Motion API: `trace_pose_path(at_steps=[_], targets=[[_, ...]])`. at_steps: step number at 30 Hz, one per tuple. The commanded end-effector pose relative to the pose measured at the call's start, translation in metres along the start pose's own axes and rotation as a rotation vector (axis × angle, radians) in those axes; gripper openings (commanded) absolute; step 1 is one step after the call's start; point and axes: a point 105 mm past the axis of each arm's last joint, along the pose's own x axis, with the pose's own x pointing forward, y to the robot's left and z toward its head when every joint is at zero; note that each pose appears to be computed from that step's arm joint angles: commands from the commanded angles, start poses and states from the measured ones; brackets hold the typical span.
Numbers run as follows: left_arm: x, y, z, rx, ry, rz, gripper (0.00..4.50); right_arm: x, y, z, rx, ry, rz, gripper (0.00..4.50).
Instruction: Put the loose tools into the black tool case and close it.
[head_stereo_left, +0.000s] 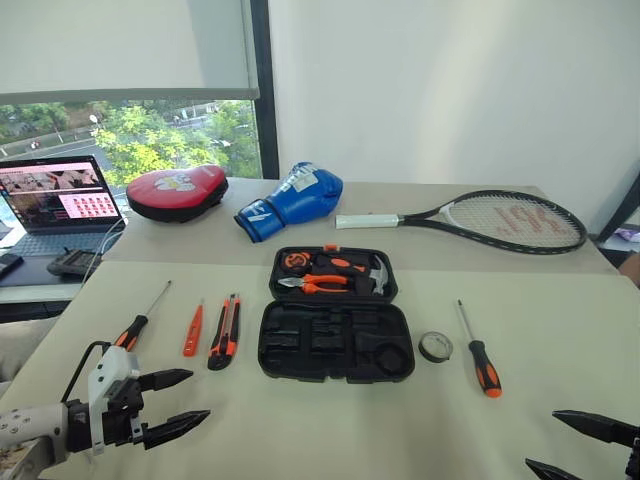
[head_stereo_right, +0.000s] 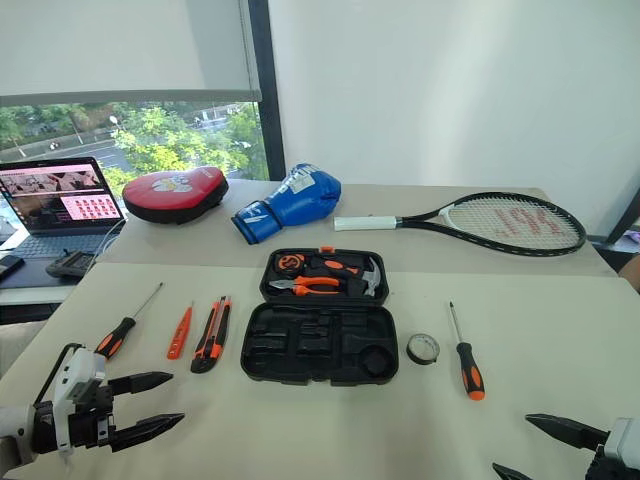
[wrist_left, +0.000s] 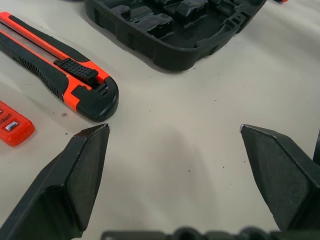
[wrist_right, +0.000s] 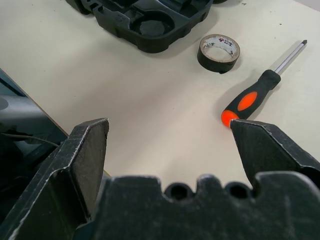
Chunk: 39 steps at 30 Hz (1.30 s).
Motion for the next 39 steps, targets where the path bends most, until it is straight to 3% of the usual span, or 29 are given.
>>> trace_pose_path(at_steps=[1,7,12,15,19,24,29,32,36,38,39], targets=[[0.001,0.0,0.005,0.034,-0.039,0.011,4.5,0.005,0.0,0.016,-0.061,-0.057,0.009,4.48],[0.021,0.008,0.025,0.062,-0.16,0.086,4.5,0.039,-0.006,0.06,-0.125,-0.297,0.002,4.48],[0.039,0.043,0.063,-0.029,-0.276,0.336,4.5,0.064,0.018,0.116,-0.12,-0.507,0.263,4.48],[0.027,0.081,0.077,-0.133,-0.212,0.595,4.5,0.068,0.035,0.135,-0.153,-0.535,0.415,4.48],[-0.003,0.117,0.078,-0.128,-0.011,0.803,4.5,0.067,0.041,0.142,-0.172,-0.527,0.492,4.48],[-0.031,0.14,0.062,-0.177,0.238,0.888,4.5,0.068,0.043,0.141,-0.188,-0.516,0.509,4.48],[-0.041,0.146,0.034,-0.304,0.434,0.835,4.5,0.068,0.045,0.138,-0.189,-0.514,0.484,4.48],[-0.045,0.149,0.023,-0.358,0.474,0.834,3.81,0.066,0.047,0.136,-0.186,-0.508,0.47,4.5],[-0.043,0.15,0.018,-0.351,0.474,0.811,2.35,0.064,0.048,0.134,-0.18,-0.504,0.449,4.5],[-0.037,0.151,0.02,-0.341,0.421,0.771,1.84,0.066,0.049,0.132,-0.177,-0.499,0.442,4.5],[-0.029,0.151,0.034,-0.314,0.319,0.724,1.42,0.066,0.049,0.131,-0.171,-0.5,0.437,4.5]])
